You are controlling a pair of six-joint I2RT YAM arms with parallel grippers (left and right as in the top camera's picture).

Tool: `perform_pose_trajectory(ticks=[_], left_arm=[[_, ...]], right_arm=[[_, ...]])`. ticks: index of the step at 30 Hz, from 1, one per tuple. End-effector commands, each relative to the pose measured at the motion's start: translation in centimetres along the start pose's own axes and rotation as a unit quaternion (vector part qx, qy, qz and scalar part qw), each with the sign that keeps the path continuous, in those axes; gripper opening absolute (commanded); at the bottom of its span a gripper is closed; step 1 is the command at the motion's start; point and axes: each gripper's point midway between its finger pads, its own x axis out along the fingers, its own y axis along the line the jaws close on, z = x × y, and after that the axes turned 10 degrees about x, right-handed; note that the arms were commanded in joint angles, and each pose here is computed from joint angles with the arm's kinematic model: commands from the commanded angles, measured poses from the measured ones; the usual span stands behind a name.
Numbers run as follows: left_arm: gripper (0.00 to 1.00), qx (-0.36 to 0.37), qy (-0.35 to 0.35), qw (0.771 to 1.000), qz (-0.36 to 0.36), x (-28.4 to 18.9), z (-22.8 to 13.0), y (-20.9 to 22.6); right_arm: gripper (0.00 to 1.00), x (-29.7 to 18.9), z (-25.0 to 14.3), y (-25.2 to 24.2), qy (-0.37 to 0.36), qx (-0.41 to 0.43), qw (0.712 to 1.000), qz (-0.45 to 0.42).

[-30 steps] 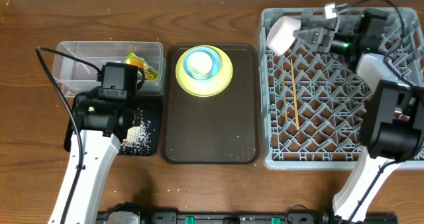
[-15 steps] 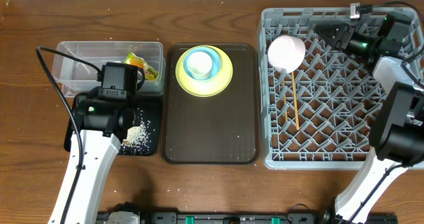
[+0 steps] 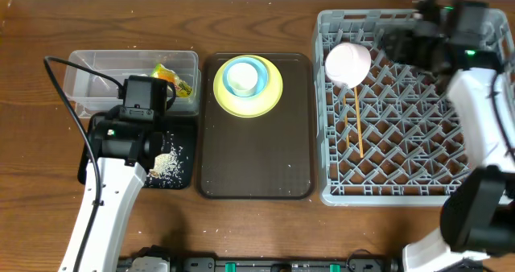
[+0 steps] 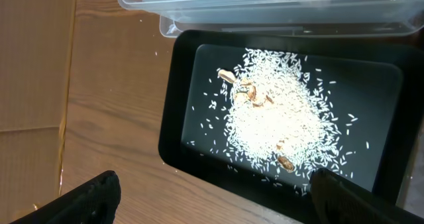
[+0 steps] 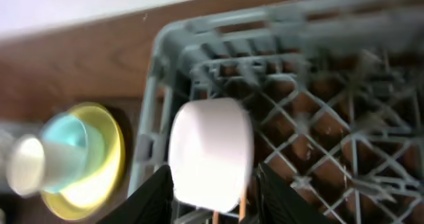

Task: Sort waste into correct bins and load items into the dishwasher rack
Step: 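Lift the white plate and stand it upright in the grey rack, then move the right gripper to the white cup in the yellow plate stack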

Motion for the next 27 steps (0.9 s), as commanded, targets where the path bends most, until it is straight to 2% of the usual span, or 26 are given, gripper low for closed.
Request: perform_pose_trajectory(ticks=[1, 7, 12, 20, 25, 27], left_arm=[[0.94, 0.0, -0.001, 1.0, 0.007, -0.1, 0.1, 0.4], [0.94, 0.0, -0.001, 1.0, 0.007, -0.1, 0.1, 0.4], [0.94, 0.0, -0.001, 1.0, 0.007, -0.1, 0.1, 0.4], [0.94, 0.0, -0.001, 1.0, 0.007, -0.1, 0.1, 0.4], [0.94, 0.0, -0.001, 1.0, 0.007, -0.1, 0.1, 0.4], [0.94, 0.0, -0.001, 1.0, 0.007, -0.1, 0.1, 0.4]], right_arm=[[0.39, 0.2, -1.3, 3.2, 0.006, -0.133, 0.99, -0.039], [0.39, 2.6, -6.8, 12.3, 0.051, -0.217, 0.974, 0.031], [0.38, 4.2, -10.2, 18.3, 0.046, -0.298, 0.952, 0.056], [0.43, 8.2, -14.2, 22.8, 0.028, -0.358, 0.932, 0.049], [0.54, 11.0, -16.7, 24.1, 0.032, -0.373, 0.925, 0.064], [0.54, 12.1, -17.7, 24.4, 0.035, -0.384, 0.92, 0.069]])
